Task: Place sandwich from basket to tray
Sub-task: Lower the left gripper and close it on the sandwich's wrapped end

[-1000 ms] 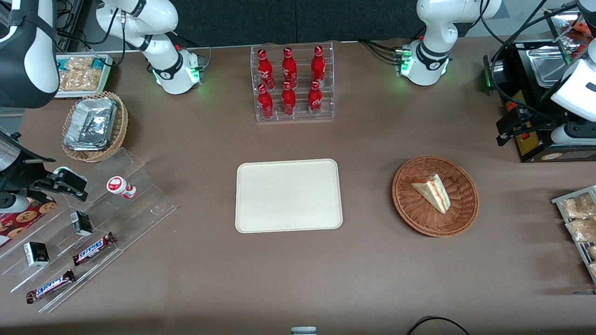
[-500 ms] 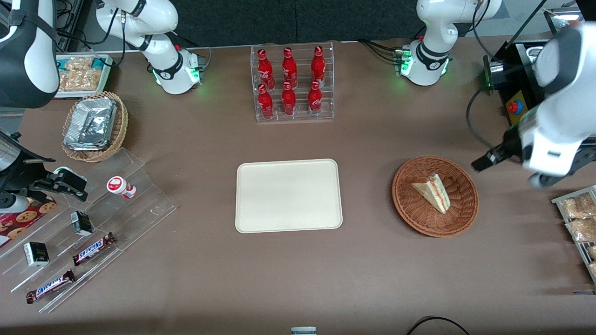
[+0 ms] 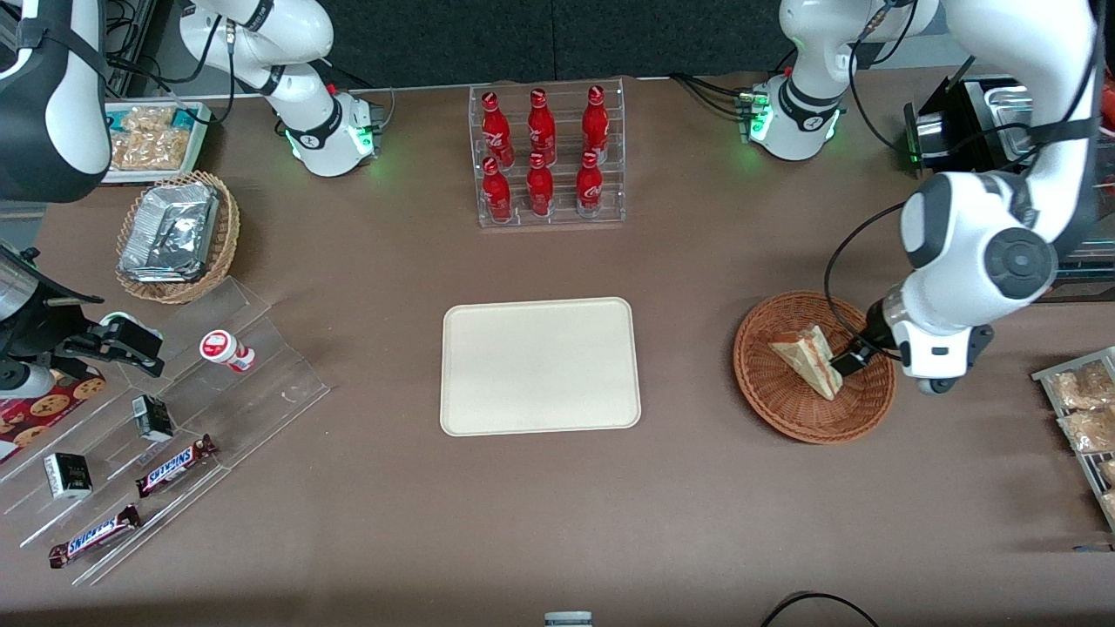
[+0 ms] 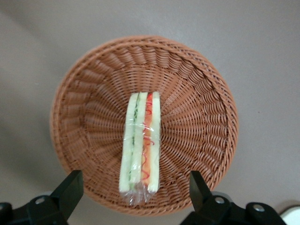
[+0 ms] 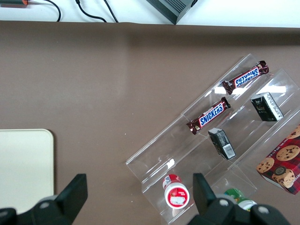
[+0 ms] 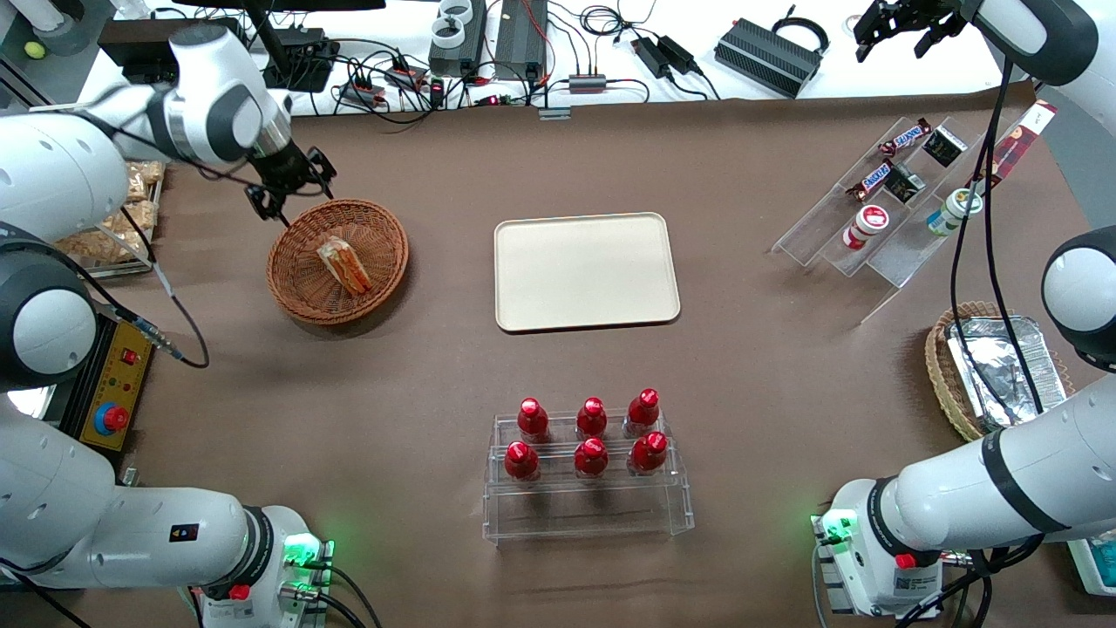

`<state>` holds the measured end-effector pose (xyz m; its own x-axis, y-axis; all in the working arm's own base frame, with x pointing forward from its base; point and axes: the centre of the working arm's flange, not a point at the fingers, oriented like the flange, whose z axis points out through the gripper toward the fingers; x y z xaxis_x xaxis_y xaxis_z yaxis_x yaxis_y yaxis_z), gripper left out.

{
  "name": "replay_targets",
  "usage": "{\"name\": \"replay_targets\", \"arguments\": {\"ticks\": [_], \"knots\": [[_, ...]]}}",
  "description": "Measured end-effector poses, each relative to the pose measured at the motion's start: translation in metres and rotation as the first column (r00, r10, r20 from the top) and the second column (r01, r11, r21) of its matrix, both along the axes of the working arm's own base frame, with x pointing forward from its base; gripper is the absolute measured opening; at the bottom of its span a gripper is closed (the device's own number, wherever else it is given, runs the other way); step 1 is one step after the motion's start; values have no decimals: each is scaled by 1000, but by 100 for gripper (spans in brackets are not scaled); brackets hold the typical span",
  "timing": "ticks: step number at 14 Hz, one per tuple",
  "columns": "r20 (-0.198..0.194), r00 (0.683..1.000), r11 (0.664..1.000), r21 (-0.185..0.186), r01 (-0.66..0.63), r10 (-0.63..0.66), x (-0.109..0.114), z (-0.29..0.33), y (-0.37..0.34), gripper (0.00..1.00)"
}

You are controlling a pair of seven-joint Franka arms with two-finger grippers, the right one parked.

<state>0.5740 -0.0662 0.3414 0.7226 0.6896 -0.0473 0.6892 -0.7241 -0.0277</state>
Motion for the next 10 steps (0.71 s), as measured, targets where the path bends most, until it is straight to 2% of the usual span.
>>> {"name": "replay_targets", "arguments": {"ticks": [5, 10], "knots": [[63, 998, 1000, -8, -14, 15, -30, -53, -13, 100], [101, 995, 1000, -18, -17, 19, -42, -90, -11, 100]]}}
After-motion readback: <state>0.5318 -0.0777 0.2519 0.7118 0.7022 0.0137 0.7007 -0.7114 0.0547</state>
